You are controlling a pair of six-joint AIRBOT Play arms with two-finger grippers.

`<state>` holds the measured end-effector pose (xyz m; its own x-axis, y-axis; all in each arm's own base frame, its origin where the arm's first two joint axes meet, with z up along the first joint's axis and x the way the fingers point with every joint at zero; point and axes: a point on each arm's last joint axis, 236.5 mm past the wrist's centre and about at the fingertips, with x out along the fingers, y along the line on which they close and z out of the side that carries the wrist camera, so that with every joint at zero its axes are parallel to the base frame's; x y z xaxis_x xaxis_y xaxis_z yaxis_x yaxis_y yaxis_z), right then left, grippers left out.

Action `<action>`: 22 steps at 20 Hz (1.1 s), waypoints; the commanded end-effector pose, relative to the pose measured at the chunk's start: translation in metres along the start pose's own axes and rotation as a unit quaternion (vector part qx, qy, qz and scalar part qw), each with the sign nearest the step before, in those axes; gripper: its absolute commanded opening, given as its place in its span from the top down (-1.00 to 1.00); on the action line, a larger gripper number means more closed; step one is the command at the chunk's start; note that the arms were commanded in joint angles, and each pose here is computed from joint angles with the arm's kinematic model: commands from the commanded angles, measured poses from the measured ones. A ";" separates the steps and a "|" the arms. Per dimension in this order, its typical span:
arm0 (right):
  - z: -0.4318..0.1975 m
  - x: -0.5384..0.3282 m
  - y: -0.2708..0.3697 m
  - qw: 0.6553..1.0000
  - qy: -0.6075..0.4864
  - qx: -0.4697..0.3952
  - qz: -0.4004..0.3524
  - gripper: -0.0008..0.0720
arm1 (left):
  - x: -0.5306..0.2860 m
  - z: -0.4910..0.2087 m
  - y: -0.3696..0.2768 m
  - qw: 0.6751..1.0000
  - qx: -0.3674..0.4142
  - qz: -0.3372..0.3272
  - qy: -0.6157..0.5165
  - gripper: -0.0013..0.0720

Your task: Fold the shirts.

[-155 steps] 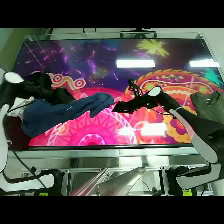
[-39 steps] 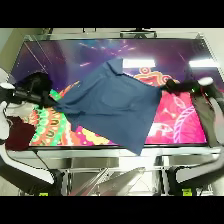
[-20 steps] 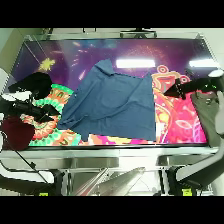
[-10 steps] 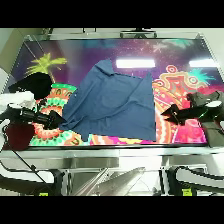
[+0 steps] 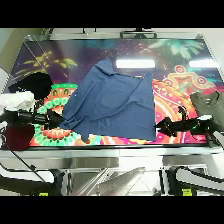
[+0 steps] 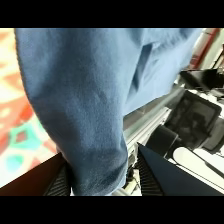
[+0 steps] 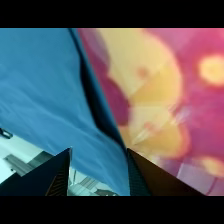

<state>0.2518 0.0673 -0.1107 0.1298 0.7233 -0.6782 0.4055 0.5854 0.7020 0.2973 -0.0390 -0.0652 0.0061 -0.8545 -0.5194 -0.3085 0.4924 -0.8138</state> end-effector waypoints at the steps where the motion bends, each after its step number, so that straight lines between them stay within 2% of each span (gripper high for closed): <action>1: -0.004 0.013 0.000 0.999 -0.009 -0.031 0.003 -0.20 | -0.003 -0.001 0.001 1.000 -0.005 -0.013 -0.007 -0.13; 5: -0.009 0.030 0.004 0.998 0.006 -0.056 -0.015 -0.19 | -0.020 0.003 0.009 0.999 -0.022 -0.022 -0.032 -0.12; 6: -0.013 0.034 0.004 0.998 0.014 -0.059 -0.017 -0.14 | -0.024 0.005 0.012 0.999 -0.023 -0.023 -0.041 0.19; 7: -0.015 0.036 0.004 0.998 0.019 -0.064 -0.018 0.43 | -0.027 0.007 0.015 0.998 -0.013 -0.023 -0.048 0.69; 8: -0.016 0.037 0.004 0.998 0.022 -0.065 -0.018 0.95 | -0.029 0.009 0.016 0.998 -0.005 -0.023 -0.054 0.94; 10: -0.016 0.035 0.009 0.997 0.027 -0.068 -0.012 0.95 | -0.030 0.013 0.008 0.997 0.000 -0.039 -0.063 0.90; 11: -0.017 0.032 0.015 0.997 0.033 -0.074 -0.003 0.95 | -0.032 0.017 -0.005 0.995 0.010 -0.067 -0.074 0.91; 13: -0.015 0.015 0.050 0.994 0.043 -0.094 0.044 0.95 | -0.046 0.025 -0.052 0.981 0.048 -0.158 -0.102 0.91; 15: -0.004 -0.030 0.119 0.981 0.019 -0.145 0.127 0.96 | -0.082 0.022 -0.120 0.949 0.123 -0.255 -0.138 0.94; 17: 0.006 -0.111 0.210 0.947 -0.069 -0.232 0.214 0.96 | -0.130 -0.001 -0.198 0.902 0.227 -0.316 -0.186 0.94; 18: 0.003 -0.165 0.258 0.916 -0.134 -0.284 0.248 0.95 | -0.159 -0.025 -0.245 0.865 0.298 -0.342 -0.216 0.94; 20: -0.037 -0.270 0.340 0.832 -0.256 -0.399 0.290 0.95 | -0.215 -0.105 -0.339 0.755 0.451 -0.395 -0.265 0.91; 22: -0.103 -0.346 0.399 0.735 -0.352 -0.500 0.293 0.95 | -0.254 -0.213 -0.408 0.628 0.587 -0.423 -0.287 0.90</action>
<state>0.3480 0.0697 0.2606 0.5792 0.7996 -0.1587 -0.4350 0.4678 0.7694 0.3282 -0.0347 0.3030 0.3844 -0.8891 0.2485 0.6476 0.0679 -0.7590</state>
